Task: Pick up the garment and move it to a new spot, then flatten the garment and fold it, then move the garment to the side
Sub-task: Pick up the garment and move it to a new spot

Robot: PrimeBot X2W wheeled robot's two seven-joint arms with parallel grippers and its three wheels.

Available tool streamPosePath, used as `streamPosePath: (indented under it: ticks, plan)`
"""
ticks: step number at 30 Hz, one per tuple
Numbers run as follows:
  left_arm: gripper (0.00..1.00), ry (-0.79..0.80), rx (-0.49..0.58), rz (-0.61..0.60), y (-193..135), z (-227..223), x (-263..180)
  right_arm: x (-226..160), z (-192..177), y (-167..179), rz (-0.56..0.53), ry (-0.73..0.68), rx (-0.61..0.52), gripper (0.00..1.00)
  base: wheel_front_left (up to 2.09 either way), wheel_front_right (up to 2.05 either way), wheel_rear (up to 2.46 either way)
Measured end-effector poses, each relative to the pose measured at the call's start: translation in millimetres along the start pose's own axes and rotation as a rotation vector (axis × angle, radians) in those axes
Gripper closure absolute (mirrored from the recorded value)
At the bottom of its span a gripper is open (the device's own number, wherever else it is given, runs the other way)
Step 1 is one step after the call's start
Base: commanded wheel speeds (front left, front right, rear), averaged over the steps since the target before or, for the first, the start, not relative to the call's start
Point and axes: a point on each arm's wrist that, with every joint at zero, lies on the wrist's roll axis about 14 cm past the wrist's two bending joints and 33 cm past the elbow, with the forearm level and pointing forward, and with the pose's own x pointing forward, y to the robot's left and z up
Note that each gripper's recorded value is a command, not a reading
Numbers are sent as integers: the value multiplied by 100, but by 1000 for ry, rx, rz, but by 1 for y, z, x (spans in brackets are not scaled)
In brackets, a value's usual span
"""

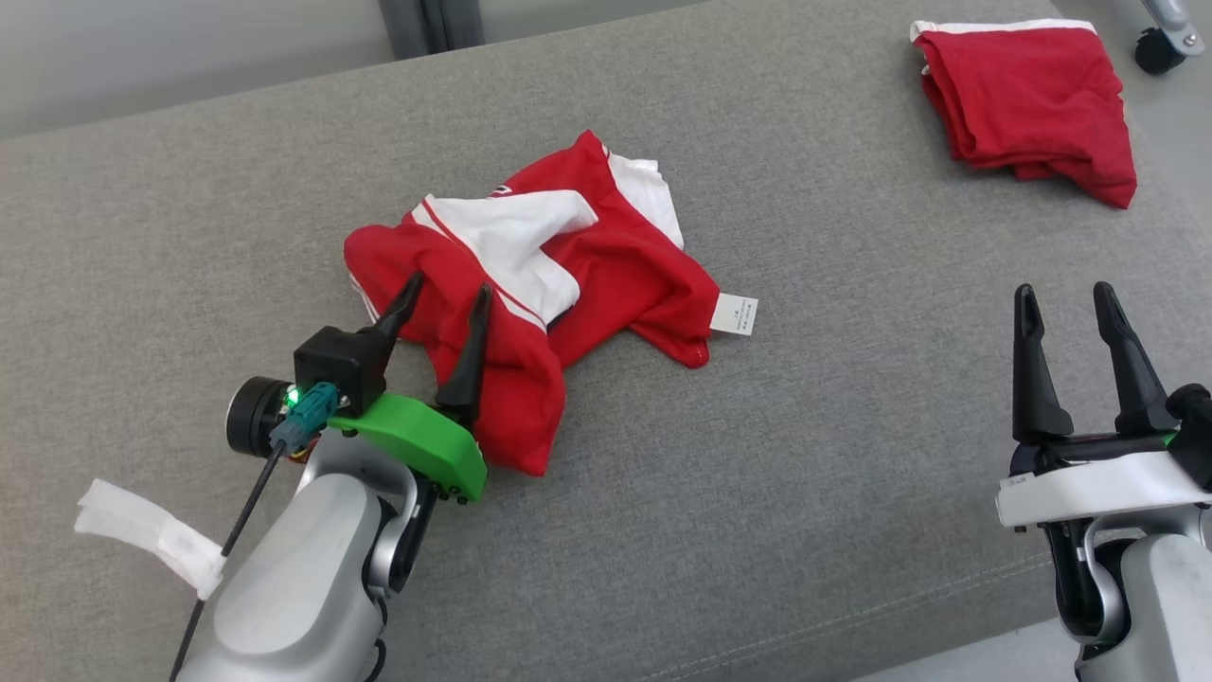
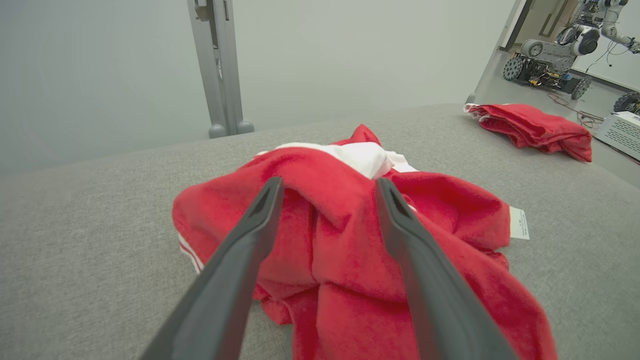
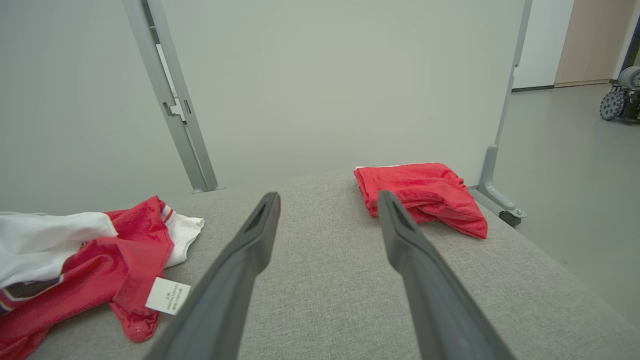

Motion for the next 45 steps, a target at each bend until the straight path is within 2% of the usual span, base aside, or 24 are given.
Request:
streamPosePath:
  ticks: [8, 20, 33, 40, 45]
  plan:
    - [0, -143, 83, 94, 23, 45, -29, -5, 7, 19, 60, -18, 19, 0, 0, 0, 0]
    - [0, -281, 167, 322, 79, 92, -112, -4, 15, 64, 189, -44, 47, 0, 0, 0, 0]
    - [0, -314, 158, 509, 106, 88, -199, -14, 23, 101, 305, -54, 56, 0, 0, 0, 0]
    - [0, -314, 143, 531, 105, 81, -218, -21, 18, 107, 328, -28, 62, 0, 0, 0, 0]
    - [0, -305, 123, 503, 97, 74, -218, -26, 14, 109, 334, -10, 64, 0, 0, 0, 0]
